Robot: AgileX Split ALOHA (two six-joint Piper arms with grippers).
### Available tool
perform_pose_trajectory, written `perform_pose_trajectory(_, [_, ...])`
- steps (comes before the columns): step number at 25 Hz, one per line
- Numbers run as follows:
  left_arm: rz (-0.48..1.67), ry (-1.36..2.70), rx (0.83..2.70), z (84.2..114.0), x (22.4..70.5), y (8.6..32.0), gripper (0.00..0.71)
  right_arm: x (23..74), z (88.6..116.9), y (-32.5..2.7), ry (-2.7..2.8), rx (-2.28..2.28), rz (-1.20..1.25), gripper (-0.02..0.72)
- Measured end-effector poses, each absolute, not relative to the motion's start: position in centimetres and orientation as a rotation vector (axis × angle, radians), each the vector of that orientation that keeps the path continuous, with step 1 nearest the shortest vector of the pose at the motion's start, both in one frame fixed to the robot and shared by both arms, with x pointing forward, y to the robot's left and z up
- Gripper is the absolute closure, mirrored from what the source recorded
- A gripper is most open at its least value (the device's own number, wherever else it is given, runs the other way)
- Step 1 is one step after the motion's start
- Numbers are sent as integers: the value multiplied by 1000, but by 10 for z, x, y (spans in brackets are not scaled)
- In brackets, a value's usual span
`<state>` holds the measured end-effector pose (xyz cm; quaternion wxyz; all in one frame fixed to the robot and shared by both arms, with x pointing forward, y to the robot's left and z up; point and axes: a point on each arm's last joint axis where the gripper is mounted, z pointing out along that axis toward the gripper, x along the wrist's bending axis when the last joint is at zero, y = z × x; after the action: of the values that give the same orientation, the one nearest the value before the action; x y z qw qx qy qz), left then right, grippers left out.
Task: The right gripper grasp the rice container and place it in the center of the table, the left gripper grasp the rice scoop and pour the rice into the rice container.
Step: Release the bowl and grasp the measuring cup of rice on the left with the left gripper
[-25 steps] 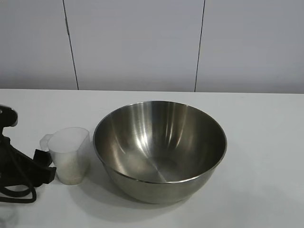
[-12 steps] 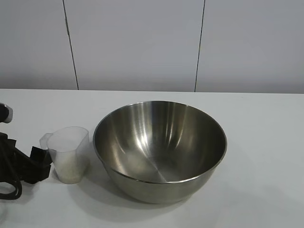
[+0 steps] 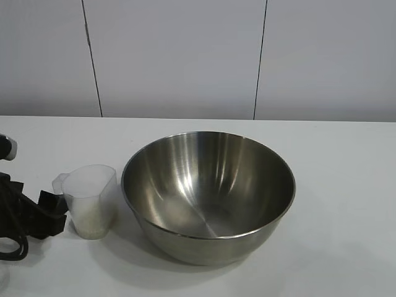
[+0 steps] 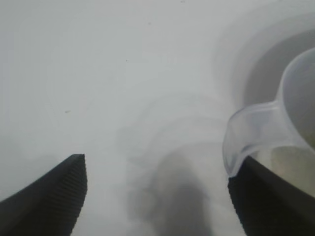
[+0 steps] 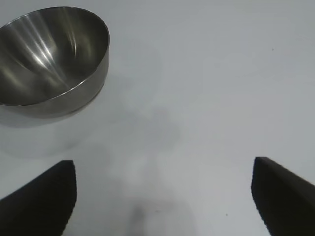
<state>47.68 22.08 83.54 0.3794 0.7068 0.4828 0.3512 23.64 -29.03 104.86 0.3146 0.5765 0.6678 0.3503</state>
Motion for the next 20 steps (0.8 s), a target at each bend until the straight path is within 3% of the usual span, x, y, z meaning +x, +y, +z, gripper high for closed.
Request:
perform_pose_trajectory(15, [896,1238,1742,839,489,216,157,236,1049,-290,1759,1519,925,42])
perform_pose_trajectory(17, [895,1237,1743,839,489,216,230,236,1049,-290,1760,1519,926,42])
perform_pose_trajectory(20, [899,1232,1747,839,489,216,455,236,1049,-289,1763,1521,937,42])
